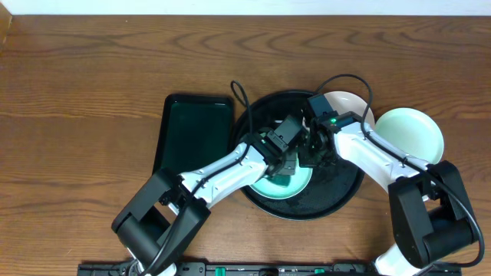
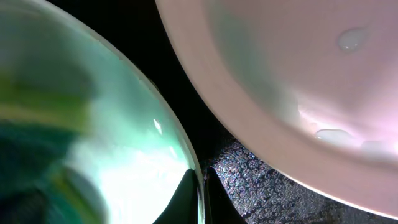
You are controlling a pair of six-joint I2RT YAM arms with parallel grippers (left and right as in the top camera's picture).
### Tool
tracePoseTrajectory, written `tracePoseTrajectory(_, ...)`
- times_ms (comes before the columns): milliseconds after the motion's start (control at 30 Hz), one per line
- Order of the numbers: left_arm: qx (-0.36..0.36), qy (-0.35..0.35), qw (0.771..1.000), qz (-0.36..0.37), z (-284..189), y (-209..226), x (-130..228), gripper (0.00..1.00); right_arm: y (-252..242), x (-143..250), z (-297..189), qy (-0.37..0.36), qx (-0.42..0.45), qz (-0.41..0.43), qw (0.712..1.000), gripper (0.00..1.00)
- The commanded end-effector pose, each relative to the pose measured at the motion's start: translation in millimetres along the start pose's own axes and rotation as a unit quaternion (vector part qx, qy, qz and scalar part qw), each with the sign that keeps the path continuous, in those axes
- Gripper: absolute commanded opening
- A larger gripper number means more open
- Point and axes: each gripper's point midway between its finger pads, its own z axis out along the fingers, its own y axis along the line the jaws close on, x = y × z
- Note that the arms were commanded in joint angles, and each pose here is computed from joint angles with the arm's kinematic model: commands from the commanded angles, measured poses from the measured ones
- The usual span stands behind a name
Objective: Clean dirty plates on tray and stack at the side
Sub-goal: 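Scrub the pale green plate center once more with the sponge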
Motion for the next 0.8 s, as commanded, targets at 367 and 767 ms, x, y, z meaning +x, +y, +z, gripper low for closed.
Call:
tracePoseTrajectory(367, -0.107, 0.037, 0.991, -0.07, 0, 77, 3, 0.15, 0, 0, 0, -0.002, 0.002, 0.002, 1.0, 0.01)
tracePoseTrajectory(767, -0.033, 0.061, 0.996, -0.054, 4, 34, 17, 0.12, 0, 0, 0, -0.002, 0.002, 0.002, 1.0, 0.01)
